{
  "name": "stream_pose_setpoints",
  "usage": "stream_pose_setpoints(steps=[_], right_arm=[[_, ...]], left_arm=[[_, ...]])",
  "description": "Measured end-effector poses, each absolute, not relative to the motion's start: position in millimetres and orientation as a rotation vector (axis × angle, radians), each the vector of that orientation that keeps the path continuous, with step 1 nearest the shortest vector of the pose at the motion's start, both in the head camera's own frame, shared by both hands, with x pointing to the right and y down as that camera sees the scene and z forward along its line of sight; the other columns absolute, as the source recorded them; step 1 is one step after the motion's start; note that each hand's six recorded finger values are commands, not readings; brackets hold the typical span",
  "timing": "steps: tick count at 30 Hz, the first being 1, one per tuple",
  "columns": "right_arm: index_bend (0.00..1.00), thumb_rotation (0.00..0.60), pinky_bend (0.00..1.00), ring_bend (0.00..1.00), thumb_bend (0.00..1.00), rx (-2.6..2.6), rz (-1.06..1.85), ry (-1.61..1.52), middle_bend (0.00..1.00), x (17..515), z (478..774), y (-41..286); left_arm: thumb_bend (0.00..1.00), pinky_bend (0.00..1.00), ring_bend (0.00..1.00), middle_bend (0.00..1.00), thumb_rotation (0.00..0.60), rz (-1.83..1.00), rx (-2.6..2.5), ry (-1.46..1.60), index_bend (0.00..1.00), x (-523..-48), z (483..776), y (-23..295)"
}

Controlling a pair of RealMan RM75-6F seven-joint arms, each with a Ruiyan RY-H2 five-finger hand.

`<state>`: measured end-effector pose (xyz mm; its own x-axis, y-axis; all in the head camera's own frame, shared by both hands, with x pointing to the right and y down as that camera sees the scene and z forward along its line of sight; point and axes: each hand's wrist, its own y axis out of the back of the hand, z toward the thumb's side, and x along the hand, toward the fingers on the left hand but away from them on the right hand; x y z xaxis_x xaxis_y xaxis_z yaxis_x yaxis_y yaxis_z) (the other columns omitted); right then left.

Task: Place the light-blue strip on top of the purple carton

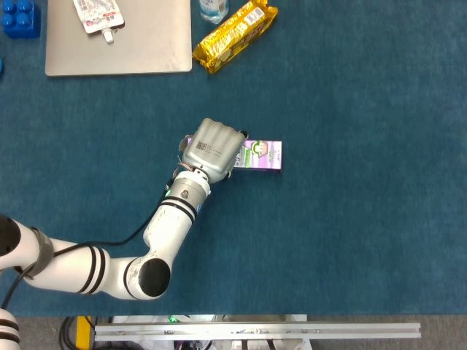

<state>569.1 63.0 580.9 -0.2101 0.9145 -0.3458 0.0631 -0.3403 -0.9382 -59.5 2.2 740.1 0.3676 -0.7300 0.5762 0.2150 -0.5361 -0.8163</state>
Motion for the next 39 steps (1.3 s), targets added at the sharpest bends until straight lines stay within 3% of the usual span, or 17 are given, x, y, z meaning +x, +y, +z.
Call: stream_pose_setpoints(steps=[39], right_arm=[[0.02,0.6,0.36,0.39,0.26,-1.376,1.622,-1.208,0.44,569.0,580.9,63.7]], left_arm=[[0.48,1.0,1.0,1.0,0.6,-1.333,-1.706,0.471,0.37,-67.4,738.5,-1.7]])
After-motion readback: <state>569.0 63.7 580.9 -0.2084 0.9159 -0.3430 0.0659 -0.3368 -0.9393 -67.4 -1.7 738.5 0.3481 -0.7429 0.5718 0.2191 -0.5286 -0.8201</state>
